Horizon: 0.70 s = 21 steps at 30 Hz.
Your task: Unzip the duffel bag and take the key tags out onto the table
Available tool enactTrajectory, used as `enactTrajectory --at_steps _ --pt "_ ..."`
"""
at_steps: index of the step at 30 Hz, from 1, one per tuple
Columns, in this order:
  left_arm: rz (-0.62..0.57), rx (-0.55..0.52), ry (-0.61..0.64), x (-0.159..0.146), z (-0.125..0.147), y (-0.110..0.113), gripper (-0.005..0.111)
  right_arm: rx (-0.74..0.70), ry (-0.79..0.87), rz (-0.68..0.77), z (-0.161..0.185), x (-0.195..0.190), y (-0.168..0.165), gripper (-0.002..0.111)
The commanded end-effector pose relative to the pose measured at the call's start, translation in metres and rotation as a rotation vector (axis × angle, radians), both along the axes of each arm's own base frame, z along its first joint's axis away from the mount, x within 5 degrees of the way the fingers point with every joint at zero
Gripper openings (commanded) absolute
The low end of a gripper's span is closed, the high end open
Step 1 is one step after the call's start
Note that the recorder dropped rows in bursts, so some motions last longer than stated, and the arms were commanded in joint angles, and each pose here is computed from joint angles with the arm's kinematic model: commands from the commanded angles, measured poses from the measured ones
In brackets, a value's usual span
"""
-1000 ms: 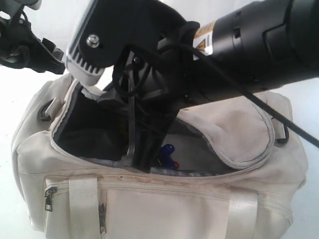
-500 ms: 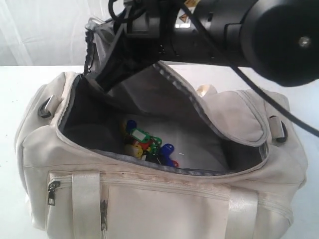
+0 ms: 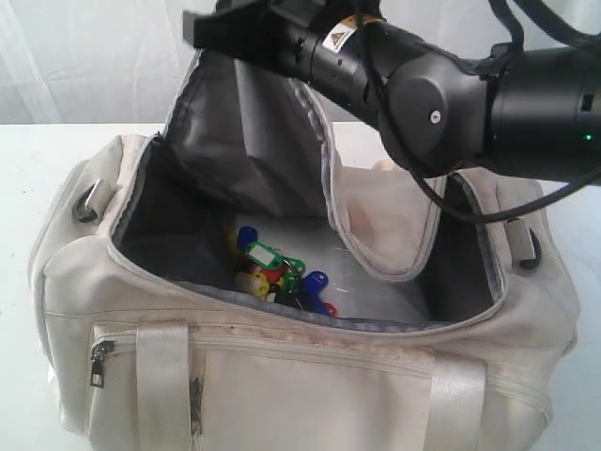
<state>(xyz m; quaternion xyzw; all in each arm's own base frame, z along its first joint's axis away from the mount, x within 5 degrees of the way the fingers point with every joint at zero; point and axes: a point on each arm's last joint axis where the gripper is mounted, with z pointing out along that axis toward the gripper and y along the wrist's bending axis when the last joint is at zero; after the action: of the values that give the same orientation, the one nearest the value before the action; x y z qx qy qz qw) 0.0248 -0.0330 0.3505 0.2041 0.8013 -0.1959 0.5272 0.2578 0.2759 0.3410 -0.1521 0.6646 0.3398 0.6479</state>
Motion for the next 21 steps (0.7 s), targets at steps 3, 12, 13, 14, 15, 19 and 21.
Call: enactTrajectory --at_steps 3,12,13,14,15,19,21 --pt "-0.139 -0.026 0.072 -0.019 -0.021 -0.007 0.051 0.173 -0.034 -0.118 0.023 0.03 -0.029 0.001" --pt "-0.152 -0.04 0.134 -0.016 -0.04 -0.01 0.051 0.065 0.085 -0.109 0.005 0.047 -0.025 0.047" --pt "-0.157 -0.056 0.131 -0.016 -0.04 -0.011 0.051 0.063 0.1 -0.113 -0.001 0.051 -0.022 0.053" --pt "-0.164 -0.068 0.124 -0.016 -0.039 -0.012 0.051 0.062 0.11 -0.115 -0.004 0.054 -0.021 0.056" --pt "-0.181 -0.071 0.11 -0.017 -0.037 -0.013 0.051 0.06 0.116 -0.118 -0.008 0.056 -0.019 0.058" --pt "-0.231 -0.059 0.085 -0.019 -0.036 -0.016 0.051 0.055 0.108 -0.125 -0.008 0.064 -0.017 0.059" --pt "-0.248 -0.042 0.103 -0.02 -0.038 -0.016 0.051 0.041 0.098 -0.104 0.004 0.059 -0.019 0.059"
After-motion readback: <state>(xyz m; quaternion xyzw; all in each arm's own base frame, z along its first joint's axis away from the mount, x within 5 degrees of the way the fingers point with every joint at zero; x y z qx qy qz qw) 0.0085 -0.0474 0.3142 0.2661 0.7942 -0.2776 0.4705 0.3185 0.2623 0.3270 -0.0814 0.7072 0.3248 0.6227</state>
